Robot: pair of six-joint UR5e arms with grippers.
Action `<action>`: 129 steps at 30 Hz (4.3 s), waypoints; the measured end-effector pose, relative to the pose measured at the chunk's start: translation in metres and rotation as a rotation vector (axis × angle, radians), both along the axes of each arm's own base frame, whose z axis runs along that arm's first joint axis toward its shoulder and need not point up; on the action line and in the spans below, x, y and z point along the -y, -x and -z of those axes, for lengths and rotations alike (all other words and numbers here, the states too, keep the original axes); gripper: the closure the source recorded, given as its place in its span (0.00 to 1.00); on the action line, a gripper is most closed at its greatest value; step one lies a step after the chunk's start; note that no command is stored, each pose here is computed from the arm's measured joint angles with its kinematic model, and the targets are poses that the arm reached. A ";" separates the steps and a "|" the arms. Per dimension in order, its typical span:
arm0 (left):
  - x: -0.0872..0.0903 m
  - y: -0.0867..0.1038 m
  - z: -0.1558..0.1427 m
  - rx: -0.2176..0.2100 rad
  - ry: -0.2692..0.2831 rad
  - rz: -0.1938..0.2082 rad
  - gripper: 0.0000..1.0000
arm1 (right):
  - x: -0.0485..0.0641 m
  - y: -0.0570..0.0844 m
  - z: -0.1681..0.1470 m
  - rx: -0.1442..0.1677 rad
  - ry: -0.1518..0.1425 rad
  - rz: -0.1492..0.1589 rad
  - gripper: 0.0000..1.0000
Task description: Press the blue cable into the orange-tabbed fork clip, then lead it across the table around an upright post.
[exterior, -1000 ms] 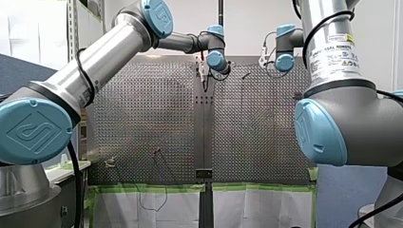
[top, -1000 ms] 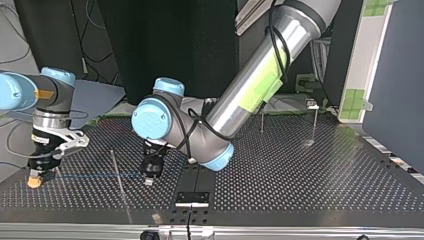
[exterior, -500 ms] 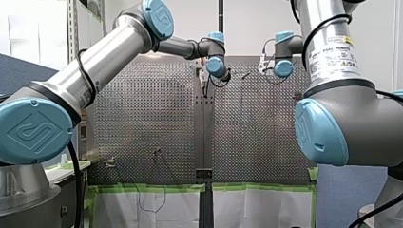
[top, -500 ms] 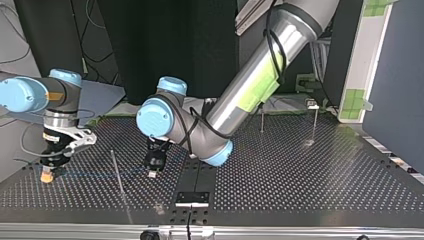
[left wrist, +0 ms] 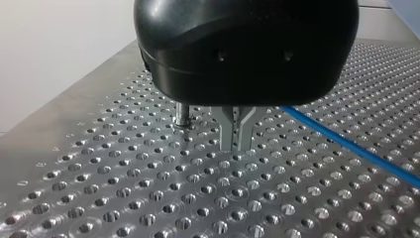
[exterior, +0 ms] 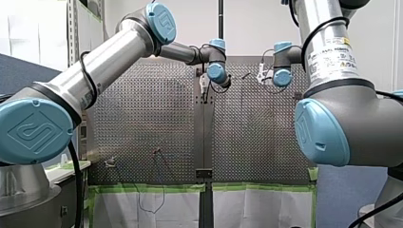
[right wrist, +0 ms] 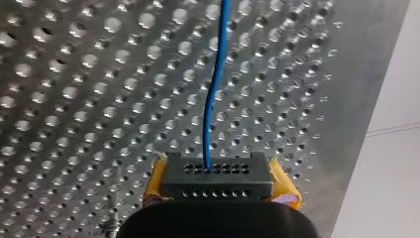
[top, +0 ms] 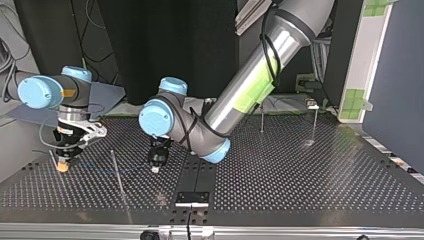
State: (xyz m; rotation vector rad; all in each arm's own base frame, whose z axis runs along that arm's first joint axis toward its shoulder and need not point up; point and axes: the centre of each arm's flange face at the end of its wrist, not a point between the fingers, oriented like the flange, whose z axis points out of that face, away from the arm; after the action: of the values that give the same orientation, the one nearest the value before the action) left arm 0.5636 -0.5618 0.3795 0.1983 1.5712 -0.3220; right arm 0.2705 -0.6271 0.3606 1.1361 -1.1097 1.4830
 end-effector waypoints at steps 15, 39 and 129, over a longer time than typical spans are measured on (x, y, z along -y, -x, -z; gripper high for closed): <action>-0.009 -0.007 0.001 0.001 -0.006 -0.039 1.00 | 0.003 -0.010 0.067 -0.025 -0.041 -0.012 1.00; -0.011 -0.007 0.027 -0.010 -0.007 -0.040 0.00 | 0.013 -0.005 0.167 -0.112 -0.137 0.003 1.00; -0.026 -0.023 0.024 -0.015 0.032 -0.067 0.00 | 0.050 0.143 0.561 -0.072 -0.258 0.244 1.00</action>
State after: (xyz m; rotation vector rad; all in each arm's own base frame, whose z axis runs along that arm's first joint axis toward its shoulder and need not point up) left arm 0.5862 -0.5363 0.3555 0.1186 1.5831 -0.2964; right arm 0.1278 -0.6775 -0.2005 1.1708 -1.3651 1.1252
